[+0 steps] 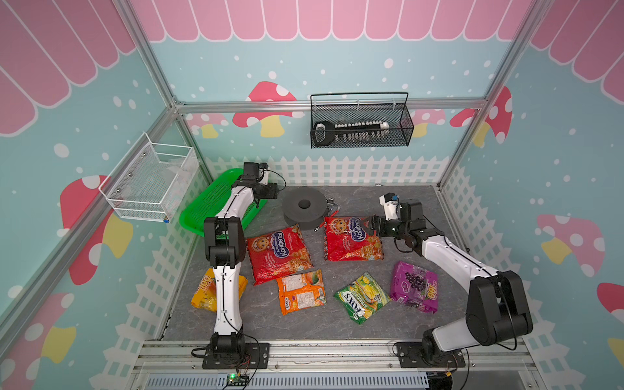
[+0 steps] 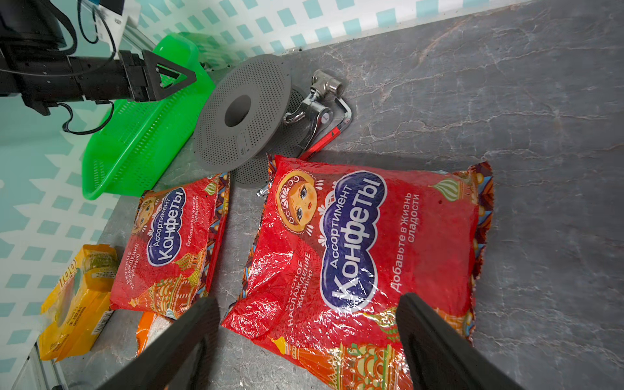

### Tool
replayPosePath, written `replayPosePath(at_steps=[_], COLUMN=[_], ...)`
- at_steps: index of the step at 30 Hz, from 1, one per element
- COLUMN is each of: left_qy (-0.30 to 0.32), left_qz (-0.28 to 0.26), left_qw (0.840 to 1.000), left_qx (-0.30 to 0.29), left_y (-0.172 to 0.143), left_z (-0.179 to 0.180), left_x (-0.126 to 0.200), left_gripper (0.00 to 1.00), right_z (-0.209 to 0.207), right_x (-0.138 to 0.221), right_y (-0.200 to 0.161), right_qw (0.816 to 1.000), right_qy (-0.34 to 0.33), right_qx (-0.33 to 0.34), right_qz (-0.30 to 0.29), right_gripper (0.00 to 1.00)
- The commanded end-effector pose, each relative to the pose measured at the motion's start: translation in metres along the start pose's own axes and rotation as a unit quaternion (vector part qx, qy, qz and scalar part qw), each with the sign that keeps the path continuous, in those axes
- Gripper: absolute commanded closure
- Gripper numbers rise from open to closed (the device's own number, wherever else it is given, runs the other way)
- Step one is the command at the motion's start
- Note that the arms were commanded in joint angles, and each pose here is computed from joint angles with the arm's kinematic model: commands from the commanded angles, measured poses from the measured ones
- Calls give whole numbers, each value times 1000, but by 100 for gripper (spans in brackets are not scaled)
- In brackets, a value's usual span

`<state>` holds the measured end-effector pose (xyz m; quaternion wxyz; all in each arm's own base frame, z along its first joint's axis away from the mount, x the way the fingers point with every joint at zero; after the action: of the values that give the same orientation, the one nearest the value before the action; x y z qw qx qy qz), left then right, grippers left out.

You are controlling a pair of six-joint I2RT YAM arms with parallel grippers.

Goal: Put the candies in the basket
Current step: Adjust the basket at the center of the board.

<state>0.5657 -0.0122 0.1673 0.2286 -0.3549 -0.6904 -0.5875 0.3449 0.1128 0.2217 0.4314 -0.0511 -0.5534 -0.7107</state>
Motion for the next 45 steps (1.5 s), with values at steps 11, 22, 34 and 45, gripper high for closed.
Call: replayPosePath(at_steps=[11,22,34,45], left_qy=[-38,-112,-175,-170], left_qz=[55,109,101,88], left_qw=[989,961,929,925], left_qx=[-133,-229,-311,-329], left_y=[-26,-81,-106,-114], left_z=[-39,-90,-100,-101], left_x=[12,27,63,91], left_gripper=[63,72,72,61], right_z=[3,19,51,100], right_x=[-8,-9,-29,-83], right_y=[10,35,39,50], right_qw=[1000,999,997,991], right_qy=[-5,40,69,126], right_qx=[-18,-12,9,9], right_qz=[22,13,23,40], right_gripper=[13,14,15,15])
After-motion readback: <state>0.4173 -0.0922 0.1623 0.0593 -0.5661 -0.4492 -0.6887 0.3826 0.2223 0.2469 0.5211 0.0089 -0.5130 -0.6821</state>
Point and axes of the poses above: each gripper's point midway between its finger pads, its own x axis back along the fingers, its own z axis along the line the jaws close on, y = z × x, the point moved 9 cm from there along x, back along the fingers, and after that the axes turned 6 degrees about x, right-handed, at the moved point
